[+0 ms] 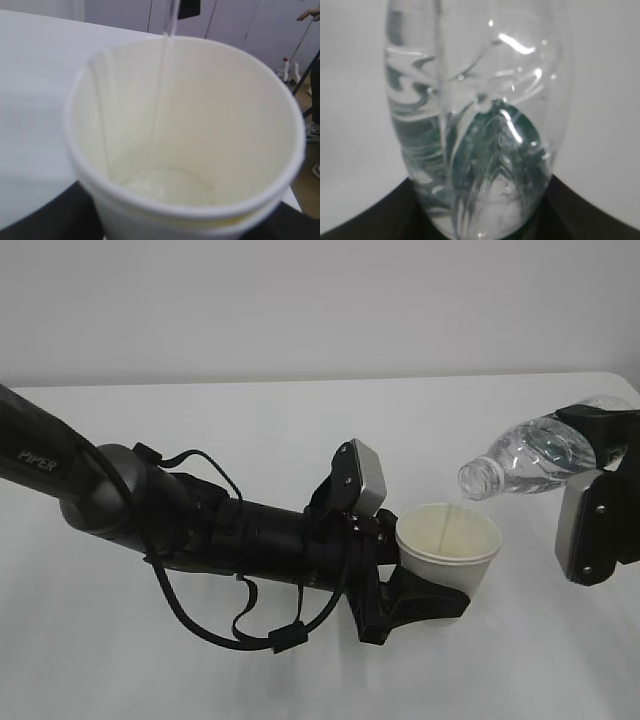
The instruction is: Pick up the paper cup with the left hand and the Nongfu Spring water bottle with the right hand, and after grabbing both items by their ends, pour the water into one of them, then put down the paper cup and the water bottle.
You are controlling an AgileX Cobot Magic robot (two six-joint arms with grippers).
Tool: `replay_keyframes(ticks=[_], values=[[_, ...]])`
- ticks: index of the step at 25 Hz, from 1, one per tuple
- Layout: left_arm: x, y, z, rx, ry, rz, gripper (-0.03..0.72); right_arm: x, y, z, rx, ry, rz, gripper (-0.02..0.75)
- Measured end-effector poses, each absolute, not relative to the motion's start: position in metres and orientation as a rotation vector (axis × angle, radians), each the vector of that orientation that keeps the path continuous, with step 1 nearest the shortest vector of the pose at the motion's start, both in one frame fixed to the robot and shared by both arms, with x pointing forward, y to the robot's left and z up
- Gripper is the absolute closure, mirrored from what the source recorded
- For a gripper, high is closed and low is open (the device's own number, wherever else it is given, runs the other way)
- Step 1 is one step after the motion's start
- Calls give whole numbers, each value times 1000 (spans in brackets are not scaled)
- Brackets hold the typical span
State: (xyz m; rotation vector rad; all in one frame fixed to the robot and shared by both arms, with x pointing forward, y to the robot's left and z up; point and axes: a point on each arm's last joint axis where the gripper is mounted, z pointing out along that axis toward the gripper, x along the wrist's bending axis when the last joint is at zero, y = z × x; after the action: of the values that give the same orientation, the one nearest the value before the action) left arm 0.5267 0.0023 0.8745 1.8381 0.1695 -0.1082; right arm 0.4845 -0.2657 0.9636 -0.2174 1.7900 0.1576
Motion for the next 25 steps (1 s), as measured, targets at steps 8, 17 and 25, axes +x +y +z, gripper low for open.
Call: replay_keyframes(ticks=[8,17,25], values=[[527,2,874,1838,170,-108,242,484,-266,964,-225,1789,152,364],[527,2,874,1840,168,-108,242,486,-266,965,-234,1781,144,364],[527,2,874,1842,167,-108,242,486,-266,965,-236,1778,142,364]])
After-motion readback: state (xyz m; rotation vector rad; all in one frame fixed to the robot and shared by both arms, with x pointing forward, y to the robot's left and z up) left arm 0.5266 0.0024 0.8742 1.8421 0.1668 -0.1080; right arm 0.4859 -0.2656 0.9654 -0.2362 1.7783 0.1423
